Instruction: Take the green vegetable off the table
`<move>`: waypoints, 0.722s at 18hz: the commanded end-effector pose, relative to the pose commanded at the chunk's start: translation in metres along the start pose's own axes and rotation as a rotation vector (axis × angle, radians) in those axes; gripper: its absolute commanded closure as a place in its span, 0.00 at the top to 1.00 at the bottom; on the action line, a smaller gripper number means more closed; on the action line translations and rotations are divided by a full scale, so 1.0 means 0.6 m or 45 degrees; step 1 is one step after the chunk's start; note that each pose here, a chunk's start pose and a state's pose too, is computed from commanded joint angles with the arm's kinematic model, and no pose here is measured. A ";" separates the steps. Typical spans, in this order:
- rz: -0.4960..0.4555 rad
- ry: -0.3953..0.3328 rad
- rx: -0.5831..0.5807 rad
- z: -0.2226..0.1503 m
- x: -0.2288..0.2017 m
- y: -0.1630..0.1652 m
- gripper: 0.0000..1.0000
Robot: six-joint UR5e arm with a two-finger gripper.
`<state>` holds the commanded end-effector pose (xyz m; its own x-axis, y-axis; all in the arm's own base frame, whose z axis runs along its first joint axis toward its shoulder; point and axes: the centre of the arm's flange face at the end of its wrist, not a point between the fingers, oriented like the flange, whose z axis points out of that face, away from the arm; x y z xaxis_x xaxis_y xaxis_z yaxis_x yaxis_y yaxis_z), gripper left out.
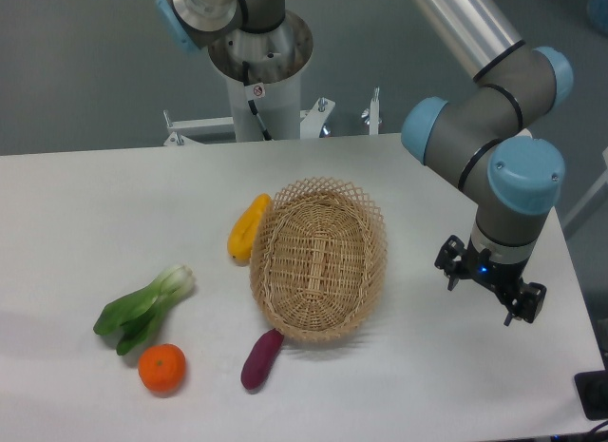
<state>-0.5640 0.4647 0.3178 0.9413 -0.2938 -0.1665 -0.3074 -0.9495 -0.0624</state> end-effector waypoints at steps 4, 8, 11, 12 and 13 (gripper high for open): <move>0.015 0.006 0.003 -0.001 0.001 0.000 1.00; -0.012 0.007 0.015 -0.006 0.001 -0.006 1.00; -0.069 0.021 0.045 -0.007 0.009 -0.023 1.00; -0.106 0.024 0.046 -0.008 0.017 -0.042 1.00; -0.153 0.027 0.050 -0.008 0.025 -0.059 1.00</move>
<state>-0.5387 0.4933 0.3221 0.9743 -0.1806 -0.1345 -0.1968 -0.9732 -0.1190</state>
